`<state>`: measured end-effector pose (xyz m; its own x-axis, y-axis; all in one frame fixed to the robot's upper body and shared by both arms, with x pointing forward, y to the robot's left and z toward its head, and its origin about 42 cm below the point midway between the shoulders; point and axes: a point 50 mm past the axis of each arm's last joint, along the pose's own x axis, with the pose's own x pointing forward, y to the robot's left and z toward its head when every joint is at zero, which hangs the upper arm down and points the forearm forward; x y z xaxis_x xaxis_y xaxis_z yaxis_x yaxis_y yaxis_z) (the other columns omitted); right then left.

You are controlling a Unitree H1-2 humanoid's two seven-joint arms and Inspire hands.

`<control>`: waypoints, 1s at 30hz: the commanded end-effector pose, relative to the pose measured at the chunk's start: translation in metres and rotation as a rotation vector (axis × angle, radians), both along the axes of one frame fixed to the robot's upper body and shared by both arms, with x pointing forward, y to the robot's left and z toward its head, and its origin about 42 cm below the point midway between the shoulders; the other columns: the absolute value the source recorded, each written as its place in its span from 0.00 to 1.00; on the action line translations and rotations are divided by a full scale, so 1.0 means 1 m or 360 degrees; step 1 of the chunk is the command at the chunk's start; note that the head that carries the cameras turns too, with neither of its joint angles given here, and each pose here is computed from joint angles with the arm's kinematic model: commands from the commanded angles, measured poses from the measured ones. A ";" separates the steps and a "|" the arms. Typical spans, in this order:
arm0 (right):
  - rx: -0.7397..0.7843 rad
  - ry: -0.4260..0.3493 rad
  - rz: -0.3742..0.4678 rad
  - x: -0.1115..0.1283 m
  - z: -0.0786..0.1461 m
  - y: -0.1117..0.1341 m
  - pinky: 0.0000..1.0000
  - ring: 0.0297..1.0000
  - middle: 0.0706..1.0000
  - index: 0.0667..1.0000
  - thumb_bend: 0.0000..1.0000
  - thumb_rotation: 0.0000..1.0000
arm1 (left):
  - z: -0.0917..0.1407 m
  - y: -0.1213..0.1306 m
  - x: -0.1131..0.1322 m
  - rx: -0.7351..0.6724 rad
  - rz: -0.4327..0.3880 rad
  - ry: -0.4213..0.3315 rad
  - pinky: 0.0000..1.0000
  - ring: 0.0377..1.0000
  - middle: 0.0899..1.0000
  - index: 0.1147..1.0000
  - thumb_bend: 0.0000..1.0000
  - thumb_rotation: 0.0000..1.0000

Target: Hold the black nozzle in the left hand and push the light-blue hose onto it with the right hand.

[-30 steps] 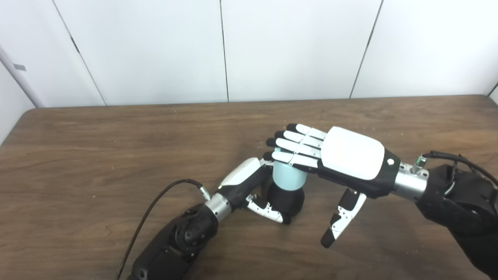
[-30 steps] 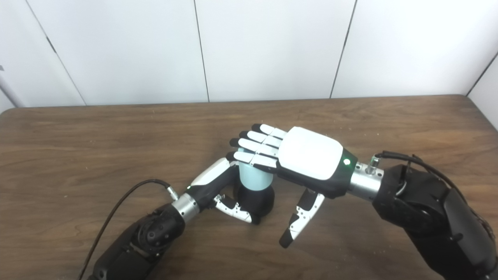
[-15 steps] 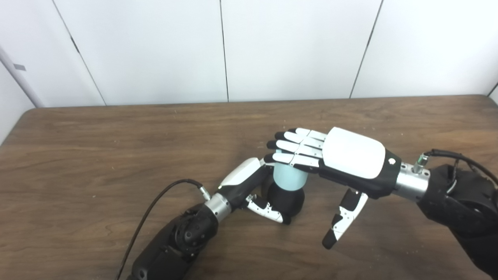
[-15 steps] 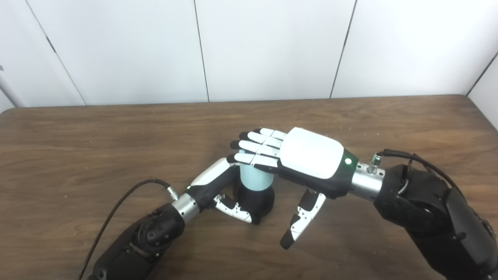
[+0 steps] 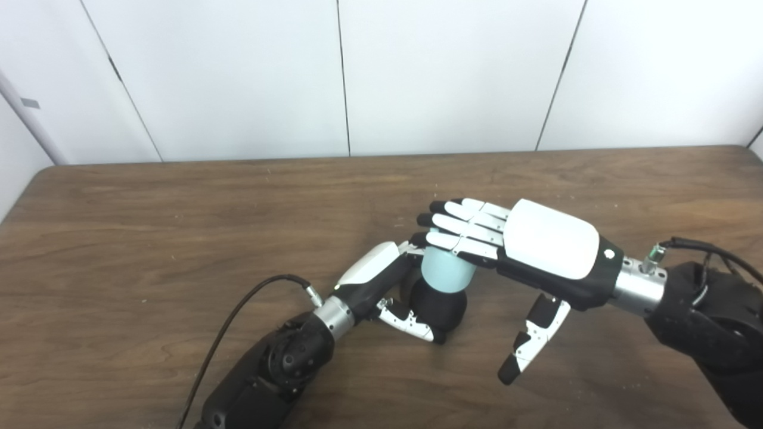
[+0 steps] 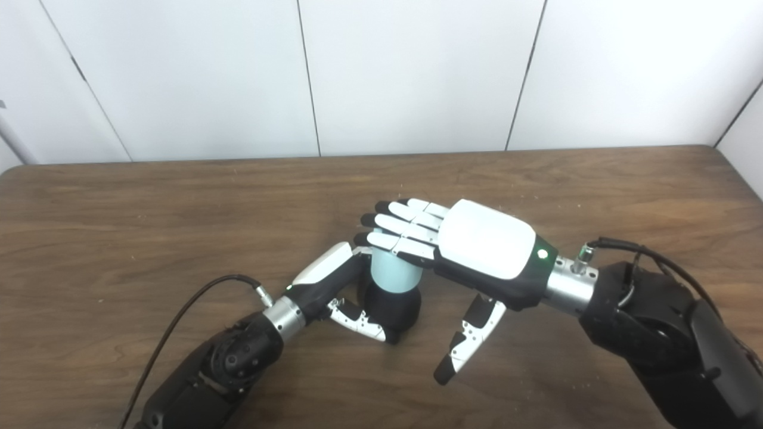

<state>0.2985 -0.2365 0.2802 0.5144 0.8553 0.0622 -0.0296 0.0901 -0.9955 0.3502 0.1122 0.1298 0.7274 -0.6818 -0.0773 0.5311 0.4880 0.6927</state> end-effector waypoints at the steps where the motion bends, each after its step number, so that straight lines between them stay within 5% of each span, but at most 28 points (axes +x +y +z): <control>1: -0.0047 -0.0037 -0.0003 -0.006 -0.003 -0.004 0.98 1.00 1.00 0.97 0.84 0.70 | -0.079 0.041 -0.040 0.0439 0.0055 0.0578 1.00 0.99 0.79 0.41 0.52 0.06; 30: -0.0161 -0.0057 0.0092 -0.004 -0.006 0.010 1.00 1.00 1.00 0.96 0.84 0.69 | -0.079 0.038 -0.039 0.0446 0.0058 0.0585 1.00 0.99 0.79 0.41 0.52 0.06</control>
<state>0.2955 -0.2276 0.2748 0.4947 0.8652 0.0815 0.0246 0.0797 -0.9965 0.3490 0.1137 0.1310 0.7292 -0.6791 -0.0841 0.5348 0.4889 0.6892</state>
